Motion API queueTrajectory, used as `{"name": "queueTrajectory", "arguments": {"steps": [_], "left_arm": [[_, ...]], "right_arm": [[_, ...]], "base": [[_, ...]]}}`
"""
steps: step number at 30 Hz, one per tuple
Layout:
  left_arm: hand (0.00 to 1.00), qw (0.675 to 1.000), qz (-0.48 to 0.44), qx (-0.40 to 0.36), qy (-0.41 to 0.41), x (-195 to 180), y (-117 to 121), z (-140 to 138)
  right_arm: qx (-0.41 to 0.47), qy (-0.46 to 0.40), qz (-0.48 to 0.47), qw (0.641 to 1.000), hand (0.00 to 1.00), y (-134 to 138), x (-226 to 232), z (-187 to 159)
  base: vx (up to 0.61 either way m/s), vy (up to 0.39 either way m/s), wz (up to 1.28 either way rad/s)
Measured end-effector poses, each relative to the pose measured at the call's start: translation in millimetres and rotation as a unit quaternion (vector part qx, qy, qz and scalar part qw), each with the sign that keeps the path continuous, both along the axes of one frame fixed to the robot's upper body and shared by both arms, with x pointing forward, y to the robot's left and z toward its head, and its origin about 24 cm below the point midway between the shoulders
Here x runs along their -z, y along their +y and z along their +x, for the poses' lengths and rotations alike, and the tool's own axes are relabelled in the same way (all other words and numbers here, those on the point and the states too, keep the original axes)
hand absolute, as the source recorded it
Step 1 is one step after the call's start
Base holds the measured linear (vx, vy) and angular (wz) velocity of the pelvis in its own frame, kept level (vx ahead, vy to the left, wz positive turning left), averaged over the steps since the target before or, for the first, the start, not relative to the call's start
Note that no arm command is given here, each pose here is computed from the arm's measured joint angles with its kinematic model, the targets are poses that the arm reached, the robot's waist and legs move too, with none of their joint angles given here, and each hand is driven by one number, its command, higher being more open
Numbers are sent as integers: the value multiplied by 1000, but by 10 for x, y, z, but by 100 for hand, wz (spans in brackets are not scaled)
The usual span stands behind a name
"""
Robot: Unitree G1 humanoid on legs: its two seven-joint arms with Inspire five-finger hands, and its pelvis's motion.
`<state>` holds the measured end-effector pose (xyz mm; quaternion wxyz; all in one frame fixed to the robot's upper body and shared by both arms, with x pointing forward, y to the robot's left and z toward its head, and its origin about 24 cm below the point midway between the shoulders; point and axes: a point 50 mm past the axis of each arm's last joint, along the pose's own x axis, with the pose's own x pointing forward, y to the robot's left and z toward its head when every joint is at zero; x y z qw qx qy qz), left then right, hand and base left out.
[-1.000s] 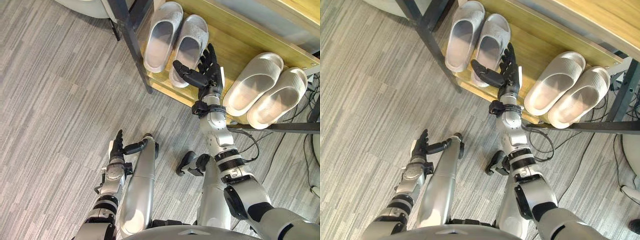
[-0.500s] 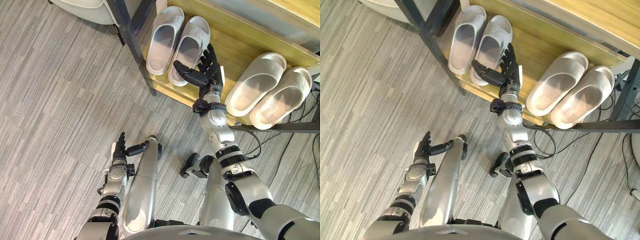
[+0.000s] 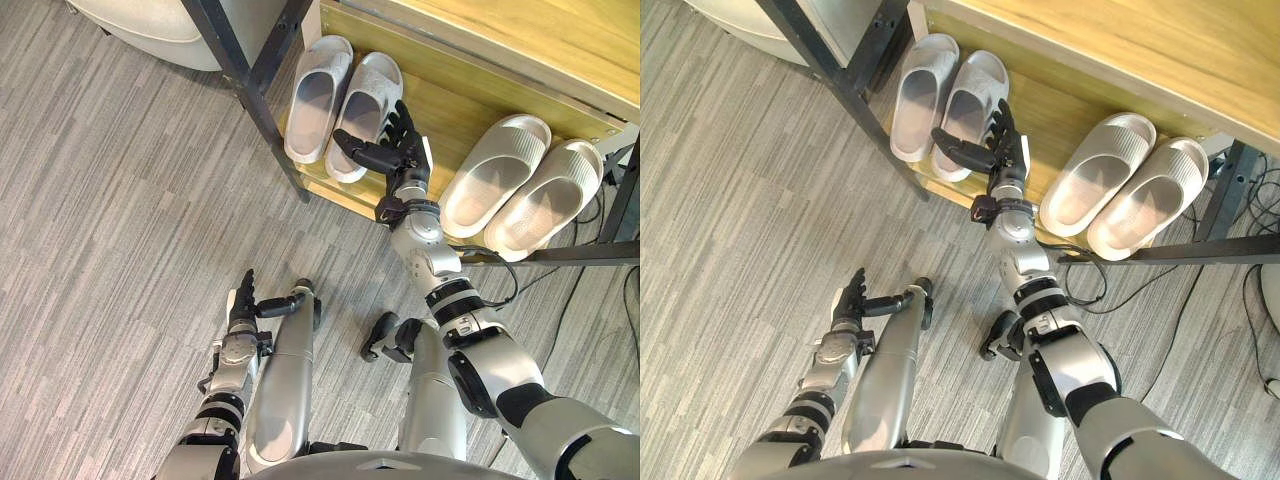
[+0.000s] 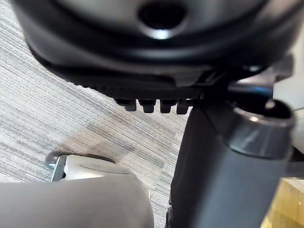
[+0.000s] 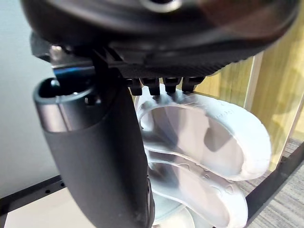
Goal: Organize the slippers on the shoe rack
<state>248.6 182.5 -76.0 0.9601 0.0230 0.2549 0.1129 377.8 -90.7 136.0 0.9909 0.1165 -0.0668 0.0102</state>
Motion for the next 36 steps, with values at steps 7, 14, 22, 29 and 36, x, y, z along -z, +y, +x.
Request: {"name": "queueTrajectory", "arguments": {"steps": [7,14,22,29,36], "left_arm": [[100,1000,0,2,27,99,26,-105],[100,995,26,51,83,295,-32,-357],[100,977,71,124,160,517,-19,-677],[100,964,72,149,208,658,-68,-940],[100,958,72,161,225,706,-77,-1070]], "right_arm": [[-16,24,-47,998,100,-74,318,-157],[-7,33,-100,994,100,-201,685,-579],[-47,74,-222,971,100,-406,1146,-1087],[-102,182,-252,945,100,-492,1700,-1651],[-121,297,-266,909,100,-628,2166,-2060]], "base": [[20,52,-8],[38,59,-16],[91,51,-15],[54,13,-11],[-15,13,-16]]}}
